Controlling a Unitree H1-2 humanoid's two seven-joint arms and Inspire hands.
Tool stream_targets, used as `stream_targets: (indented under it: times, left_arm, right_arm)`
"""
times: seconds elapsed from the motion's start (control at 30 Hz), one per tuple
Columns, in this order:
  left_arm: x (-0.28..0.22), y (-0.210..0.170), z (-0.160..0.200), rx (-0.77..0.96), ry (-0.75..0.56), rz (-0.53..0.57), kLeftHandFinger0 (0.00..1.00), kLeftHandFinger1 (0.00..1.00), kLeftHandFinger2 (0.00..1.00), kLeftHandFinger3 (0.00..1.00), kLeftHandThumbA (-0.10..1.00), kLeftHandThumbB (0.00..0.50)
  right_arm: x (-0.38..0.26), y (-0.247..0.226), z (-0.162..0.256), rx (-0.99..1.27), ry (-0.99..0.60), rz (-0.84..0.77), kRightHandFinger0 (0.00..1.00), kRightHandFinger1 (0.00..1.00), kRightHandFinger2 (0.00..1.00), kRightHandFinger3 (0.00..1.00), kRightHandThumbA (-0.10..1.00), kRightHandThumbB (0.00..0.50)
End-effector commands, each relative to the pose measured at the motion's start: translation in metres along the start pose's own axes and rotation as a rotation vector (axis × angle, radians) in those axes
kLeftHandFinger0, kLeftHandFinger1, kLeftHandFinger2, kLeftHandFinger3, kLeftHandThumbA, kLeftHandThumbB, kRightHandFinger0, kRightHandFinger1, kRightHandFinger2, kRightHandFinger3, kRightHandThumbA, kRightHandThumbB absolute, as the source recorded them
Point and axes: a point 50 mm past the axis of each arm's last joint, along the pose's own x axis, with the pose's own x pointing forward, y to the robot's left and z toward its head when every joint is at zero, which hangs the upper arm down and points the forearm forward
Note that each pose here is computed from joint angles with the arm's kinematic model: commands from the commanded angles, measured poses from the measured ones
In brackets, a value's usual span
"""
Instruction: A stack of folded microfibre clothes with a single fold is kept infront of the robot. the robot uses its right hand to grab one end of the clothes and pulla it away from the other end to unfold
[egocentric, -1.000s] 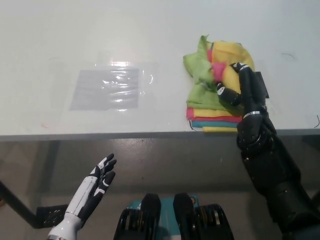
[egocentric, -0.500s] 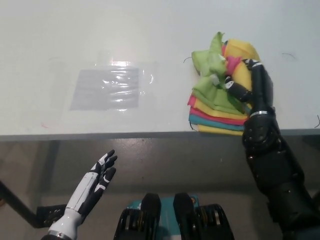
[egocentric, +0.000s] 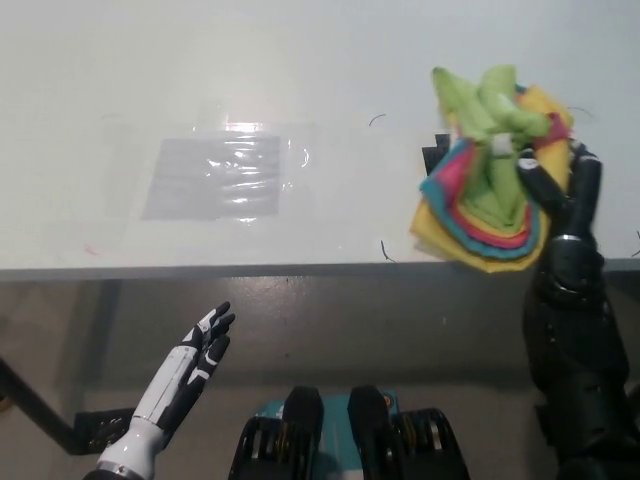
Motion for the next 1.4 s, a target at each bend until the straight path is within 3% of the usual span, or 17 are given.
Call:
stream_targets:
  times: [0.0, 0.03, 0.07, 0.13, 0.2, 0.27, 0.3, 0.37, 0.4, 0.67, 0.93, 1.07, 1.2, 1.23, 1.27, 1.33, 1.37]
  left_arm:
    - [0.002, 0.007, 0.002, 0.043, -0.029, -0.008, 1.0, 1.0, 1.0, 1.0, 0.97, 0.254]
    - [0.002, 0.006, 0.002, 0.036, -0.024, -0.008, 1.0, 1.0, 1.0, 1.0, 0.96, 0.264]
    - [0.002, 0.007, 0.002, 0.036, -0.023, -0.005, 1.0, 1.0, 1.0, 1.0, 0.96, 0.264]
    - [0.001, 0.007, 0.001, 0.045, -0.028, -0.007, 1.0, 1.0, 1.0, 1.0, 0.95, 0.233]
    - [0.001, 0.007, 0.0, 0.041, -0.027, -0.007, 1.0, 1.0, 1.0, 1.0, 0.95, 0.232]
    - [-0.001, 0.007, -0.001, 0.035, -0.025, -0.009, 1.0, 1.0, 1.0, 1.0, 0.94, 0.222]
    - [-0.001, 0.006, 0.0, 0.037, -0.027, -0.009, 1.0, 1.0, 1.0, 1.0, 0.94, 0.221]
    - [-0.002, 0.007, -0.001, 0.037, -0.022, -0.009, 1.0, 1.0, 1.0, 1.0, 0.94, 0.227]
    - [-0.002, 0.008, 0.0, 0.038, -0.025, -0.007, 1.0, 1.0, 1.0, 1.0, 0.94, 0.23]
    - [-0.004, 0.009, 0.0, 0.052, -0.023, -0.014, 1.0, 1.0, 1.0, 1.0, 0.92, 0.234]
    - [-0.003, 0.009, 0.002, 0.07, -0.017, -0.036, 1.0, 1.0, 1.0, 1.0, 0.89, 0.229]
    - [-0.001, 0.008, 0.003, 0.079, -0.023, -0.047, 1.0, 1.0, 1.0, 1.0, 0.87, 0.217]
    - [0.0, 0.011, 0.004, 0.088, -0.019, -0.057, 1.0, 1.0, 1.0, 1.0, 0.86, 0.2]
    - [0.001, 0.012, 0.005, 0.092, -0.02, -0.057, 1.0, 1.0, 1.0, 1.0, 0.85, 0.2]
    - [0.001, 0.013, 0.005, 0.093, -0.018, -0.059, 1.0, 1.0, 1.0, 1.0, 0.85, 0.195]
    - [0.002, 0.014, 0.006, 0.092, -0.02, -0.057, 1.0, 1.0, 1.0, 1.0, 0.83, 0.19]
    - [0.002, 0.015, 0.006, 0.094, -0.019, -0.057, 1.0, 1.0, 1.0, 1.0, 0.82, 0.186]
  right_arm:
    - [0.039, -0.043, 0.041, 0.838, 0.036, -0.145, 0.0, 0.2, 0.56, 0.55, 0.56, 0.027]
    - [0.039, -0.047, 0.038, 0.895, 0.04, -0.129, 0.08, 0.35, 0.8, 0.95, 0.64, 0.044]
    - [0.04, -0.047, 0.038, 0.91, 0.042, -0.122, 0.13, 0.43, 0.79, 0.92, 0.7, 0.046]
    - [0.036, -0.048, 0.032, 0.951, 0.056, -0.094, 0.45, 0.73, 1.0, 1.0, 0.85, 0.119]
    - [0.036, -0.049, 0.029, 0.988, 0.063, -0.077, 0.59, 0.87, 1.0, 1.0, 0.9, 0.147]
    - [0.035, -0.05, 0.025, 0.991, 0.054, -0.049, 0.81, 1.0, 1.0, 1.0, 0.99, 0.171]
    - [0.035, -0.051, 0.022, 0.969, 0.033, -0.016, 0.94, 1.0, 1.0, 1.0, 1.0, 0.197]
    - [0.034, -0.051, 0.019, 0.907, 0.0, 0.028, 1.0, 1.0, 1.0, 1.0, 1.0, 0.247]
    - [0.033, -0.049, 0.021, 0.872, -0.026, 0.07, 1.0, 1.0, 1.0, 1.0, 1.0, 0.336]
    - [0.031, -0.051, 0.028, 0.829, -0.091, 0.246, 1.0, 1.0, 1.0, 1.0, 1.0, 0.456]
    - [0.029, -0.06, 0.032, 0.858, -0.113, 0.27, 1.0, 1.0, 1.0, 1.0, 1.0, 0.43]
    - [0.028, -0.071, 0.035, 0.846, -0.158, 0.249, 1.0, 1.0, 1.0, 1.0, 1.0, 0.499]
    - [0.017, -0.092, 0.051, 0.826, -0.266, 0.252, 1.0, 1.0, 1.0, 1.0, 1.0, 0.412]
    - [0.011, -0.096, 0.064, 0.822, -0.31, 0.253, 1.0, 1.0, 1.0, 1.0, 1.0, 0.422]
    - [0.002, -0.103, 0.08, 0.798, -0.386, 0.25, 1.0, 1.0, 1.0, 1.0, 1.0, 0.475]
    - [-0.014, -0.112, 0.11, 0.781, -0.504, 0.28, 1.0, 1.0, 1.0, 1.0, 1.0, 0.458]
    - [-0.024, -0.116, 0.125, 0.754, -0.565, 0.295, 1.0, 1.0, 1.0, 1.0, 1.0, 0.491]
